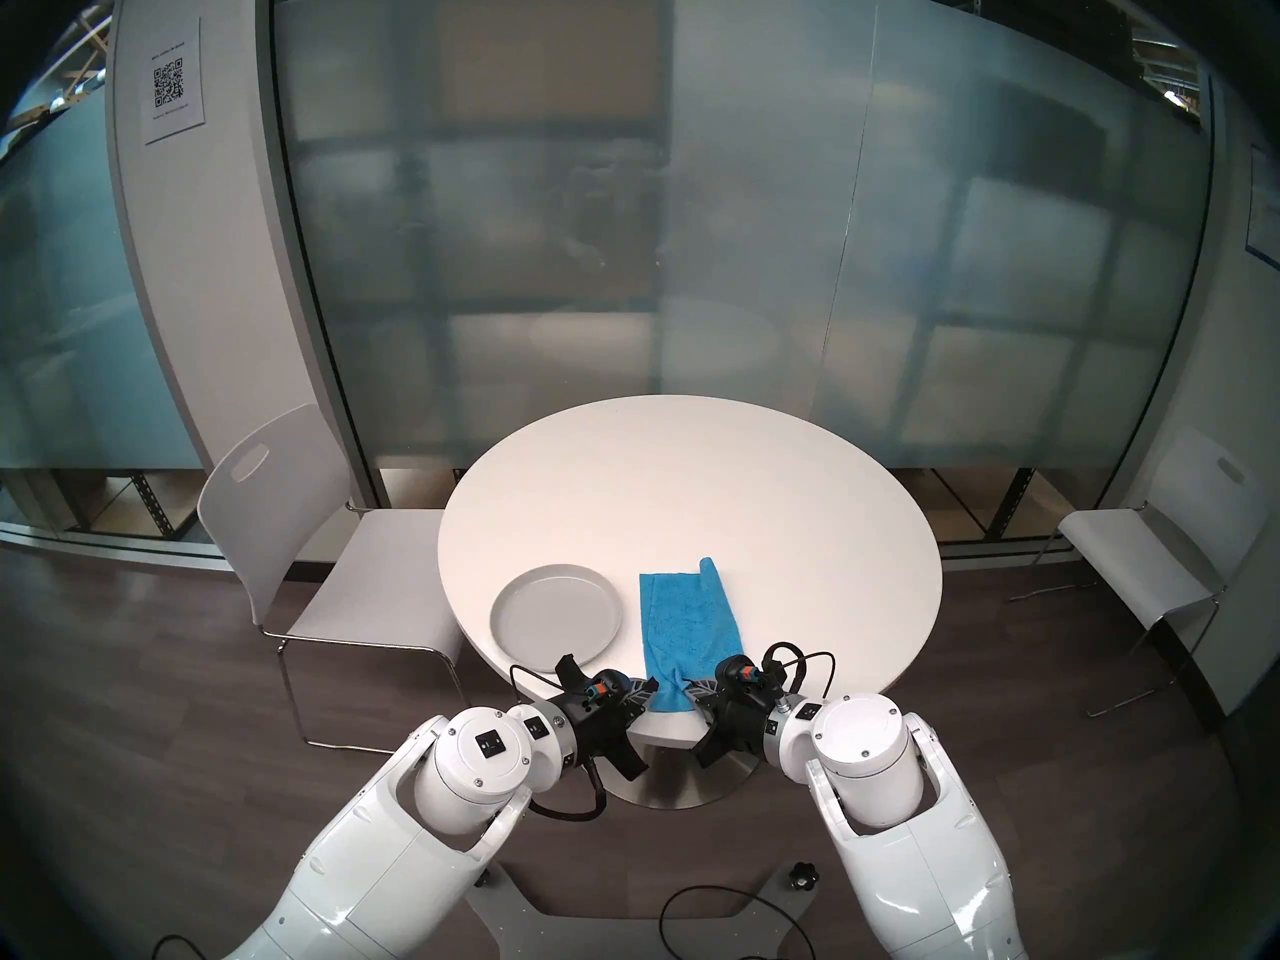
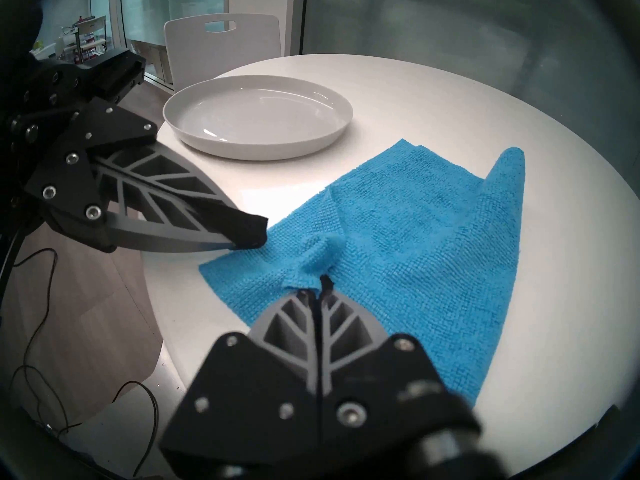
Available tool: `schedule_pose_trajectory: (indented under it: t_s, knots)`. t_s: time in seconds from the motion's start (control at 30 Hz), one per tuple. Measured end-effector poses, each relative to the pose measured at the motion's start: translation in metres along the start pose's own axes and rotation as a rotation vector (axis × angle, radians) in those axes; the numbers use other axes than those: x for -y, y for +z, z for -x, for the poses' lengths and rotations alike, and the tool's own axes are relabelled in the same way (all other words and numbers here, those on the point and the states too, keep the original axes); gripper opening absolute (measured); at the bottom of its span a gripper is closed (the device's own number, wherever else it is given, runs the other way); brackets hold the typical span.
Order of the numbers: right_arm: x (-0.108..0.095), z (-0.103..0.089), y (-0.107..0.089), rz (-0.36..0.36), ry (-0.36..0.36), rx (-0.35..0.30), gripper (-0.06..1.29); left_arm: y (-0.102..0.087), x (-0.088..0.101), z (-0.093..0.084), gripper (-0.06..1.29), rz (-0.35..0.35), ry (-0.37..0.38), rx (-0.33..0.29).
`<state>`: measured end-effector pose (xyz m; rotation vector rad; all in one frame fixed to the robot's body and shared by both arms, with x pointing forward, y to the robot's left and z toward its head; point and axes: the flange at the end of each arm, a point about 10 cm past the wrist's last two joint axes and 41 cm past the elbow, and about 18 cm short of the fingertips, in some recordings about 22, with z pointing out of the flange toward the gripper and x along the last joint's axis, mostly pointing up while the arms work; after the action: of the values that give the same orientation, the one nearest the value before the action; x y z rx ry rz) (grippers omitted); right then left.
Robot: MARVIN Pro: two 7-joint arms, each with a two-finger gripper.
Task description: Fold the napkin in half twice and place it beside the plate
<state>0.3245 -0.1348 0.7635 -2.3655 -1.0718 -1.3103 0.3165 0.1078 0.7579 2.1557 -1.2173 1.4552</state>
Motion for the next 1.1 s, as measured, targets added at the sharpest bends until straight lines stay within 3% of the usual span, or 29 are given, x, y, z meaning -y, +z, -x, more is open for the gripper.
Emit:
schedule_pose_trajectory:
  t_s: [0.4,0.7,1.1]
  knots:
    - [-0.001,0.001,-0.002,-0.016,-0.019,0.007,-0.02,0.005,0.017,-0.012,-0.02,-0.031,-0.001,-0.023]
    - [0.001,0.002,-0.008,-0.021,-0.028,0.012,-0.02,0.022,0.018,-0.028,-0.02,-0.011,0.014,-0.040]
    - [0.002,0.007,-0.015,-0.026,-0.009,0.011,-0.02,0.048,0.029,-0.029,-0.02,-0.040,0.036,-0.013]
